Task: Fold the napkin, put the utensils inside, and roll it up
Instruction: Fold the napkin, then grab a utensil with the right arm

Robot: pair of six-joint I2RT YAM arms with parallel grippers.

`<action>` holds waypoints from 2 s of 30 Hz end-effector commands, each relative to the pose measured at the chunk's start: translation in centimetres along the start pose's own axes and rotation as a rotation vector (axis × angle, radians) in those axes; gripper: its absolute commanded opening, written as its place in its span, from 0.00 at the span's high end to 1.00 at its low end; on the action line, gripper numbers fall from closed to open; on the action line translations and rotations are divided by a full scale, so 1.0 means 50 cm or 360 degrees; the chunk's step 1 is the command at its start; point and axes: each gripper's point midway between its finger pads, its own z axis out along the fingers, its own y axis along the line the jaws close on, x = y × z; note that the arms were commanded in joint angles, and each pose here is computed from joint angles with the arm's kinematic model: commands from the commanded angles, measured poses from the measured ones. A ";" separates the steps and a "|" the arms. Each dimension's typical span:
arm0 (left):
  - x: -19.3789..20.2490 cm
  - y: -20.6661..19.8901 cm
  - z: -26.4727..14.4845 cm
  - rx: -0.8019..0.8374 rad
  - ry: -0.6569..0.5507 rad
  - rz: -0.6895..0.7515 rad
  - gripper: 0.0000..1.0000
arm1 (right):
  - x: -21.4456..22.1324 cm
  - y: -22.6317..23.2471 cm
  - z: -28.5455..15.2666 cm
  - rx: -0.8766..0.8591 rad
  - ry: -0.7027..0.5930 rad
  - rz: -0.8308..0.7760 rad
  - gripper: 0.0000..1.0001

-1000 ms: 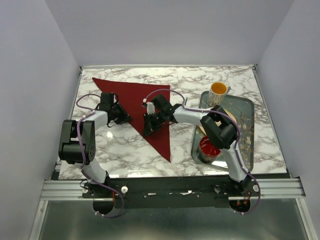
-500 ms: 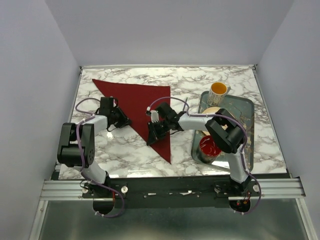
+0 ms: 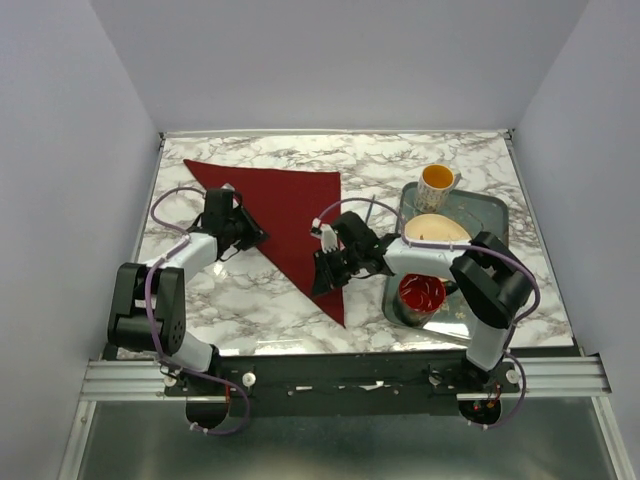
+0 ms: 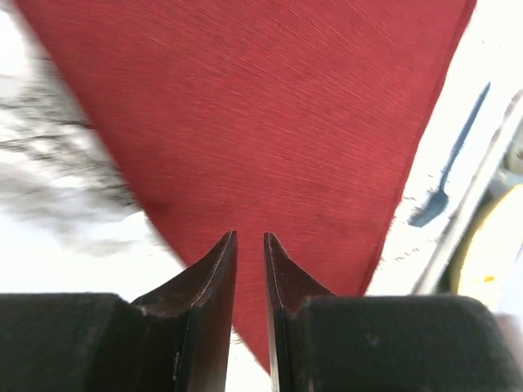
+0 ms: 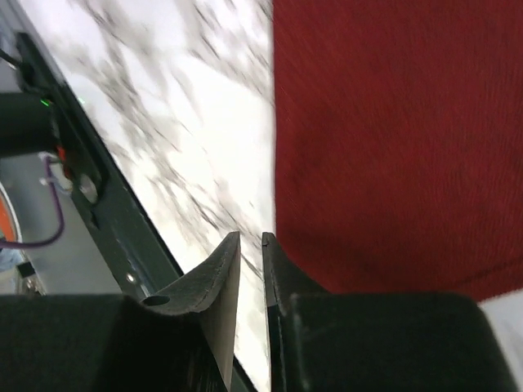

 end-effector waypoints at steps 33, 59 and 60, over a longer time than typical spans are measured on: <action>-0.139 -0.068 0.034 0.0140 -0.0020 0.0020 0.56 | -0.049 -0.085 -0.125 0.0532 -0.0263 0.0127 0.33; 0.029 -0.281 -0.098 0.0439 -0.0018 0.0492 0.34 | -0.239 -0.342 -0.268 0.1364 -0.0419 0.0674 0.27; 0.029 -0.283 -0.105 0.0453 -0.0021 0.0497 0.34 | -0.237 -0.344 -0.262 0.1360 -0.0405 0.0673 0.28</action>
